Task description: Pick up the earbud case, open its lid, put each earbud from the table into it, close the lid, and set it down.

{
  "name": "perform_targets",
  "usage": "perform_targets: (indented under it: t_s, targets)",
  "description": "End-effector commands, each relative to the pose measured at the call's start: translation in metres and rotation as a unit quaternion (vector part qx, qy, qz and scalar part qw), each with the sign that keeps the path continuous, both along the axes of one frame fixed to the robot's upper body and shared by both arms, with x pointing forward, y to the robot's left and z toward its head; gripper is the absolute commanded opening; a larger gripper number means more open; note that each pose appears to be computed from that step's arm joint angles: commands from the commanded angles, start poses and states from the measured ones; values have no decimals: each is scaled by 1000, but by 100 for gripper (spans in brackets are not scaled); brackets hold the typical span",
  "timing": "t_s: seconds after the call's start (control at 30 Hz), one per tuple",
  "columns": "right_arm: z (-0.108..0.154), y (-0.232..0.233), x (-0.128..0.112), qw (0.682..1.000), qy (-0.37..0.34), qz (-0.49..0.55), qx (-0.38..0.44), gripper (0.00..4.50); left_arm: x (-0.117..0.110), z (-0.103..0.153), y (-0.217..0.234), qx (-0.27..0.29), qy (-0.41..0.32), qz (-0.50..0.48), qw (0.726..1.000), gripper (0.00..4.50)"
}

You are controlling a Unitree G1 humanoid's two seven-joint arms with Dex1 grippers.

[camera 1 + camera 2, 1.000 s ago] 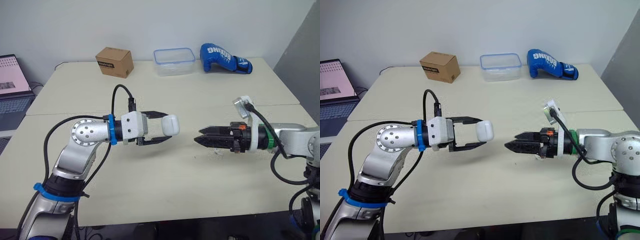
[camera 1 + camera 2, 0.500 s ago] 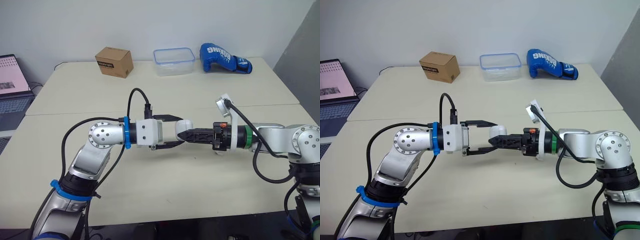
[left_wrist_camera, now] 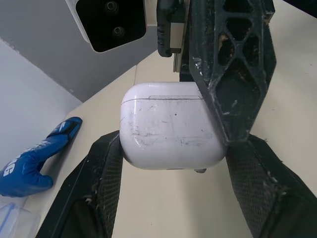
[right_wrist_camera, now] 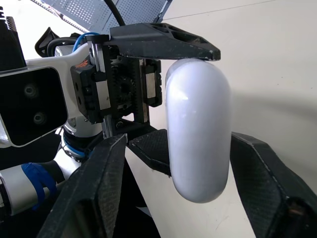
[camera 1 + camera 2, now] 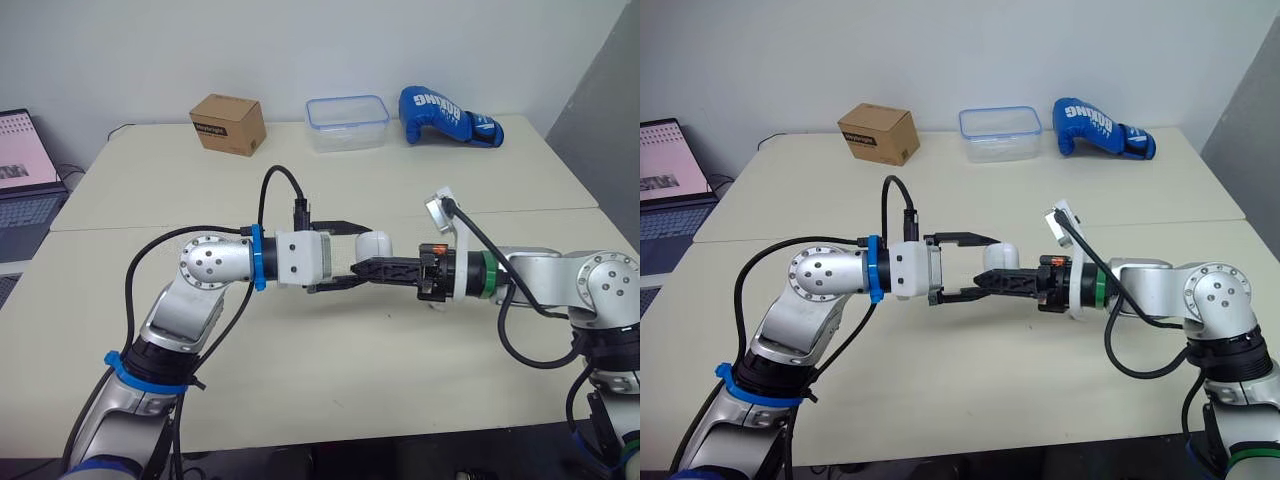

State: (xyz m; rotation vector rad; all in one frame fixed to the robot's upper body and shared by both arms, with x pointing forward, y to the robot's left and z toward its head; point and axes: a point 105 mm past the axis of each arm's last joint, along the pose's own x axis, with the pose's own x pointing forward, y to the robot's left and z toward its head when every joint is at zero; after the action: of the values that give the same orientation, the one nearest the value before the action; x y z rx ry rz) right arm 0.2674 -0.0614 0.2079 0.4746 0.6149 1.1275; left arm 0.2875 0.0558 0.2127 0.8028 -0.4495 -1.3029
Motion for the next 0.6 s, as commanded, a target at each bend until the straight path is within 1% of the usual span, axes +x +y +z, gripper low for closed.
perform_targets:
  t_s: [0.03,0.27,0.37,0.4,0.5,0.53,0.6]
  targets:
    - [12,2,-4,1000,-18,7,19,320,-5,9,0,-9,-20,-2,1000,272]
    - [14,2,-3,1000,-19,4,23,320,-4,8,1,-5,-21,0,1000,272]
    - [13,2,-3,1000,-19,4,23,257,-4,9,2,-6,-22,3,1000,272]
    - [13,2,-3,1000,-19,4,23,228,-3,9,2,-7,-22,4,1000,272]
    - [13,2,-3,1000,-18,3,23,113,-2,9,3,-5,-22,9,1000,272]
    - [13,2,-3,1000,-18,3,23,82,-2,9,3,-5,-22,10,1000,272]
    - [13,2,-3,1000,-18,4,23,81,-1,9,3,-5,-21,11,1000,272]
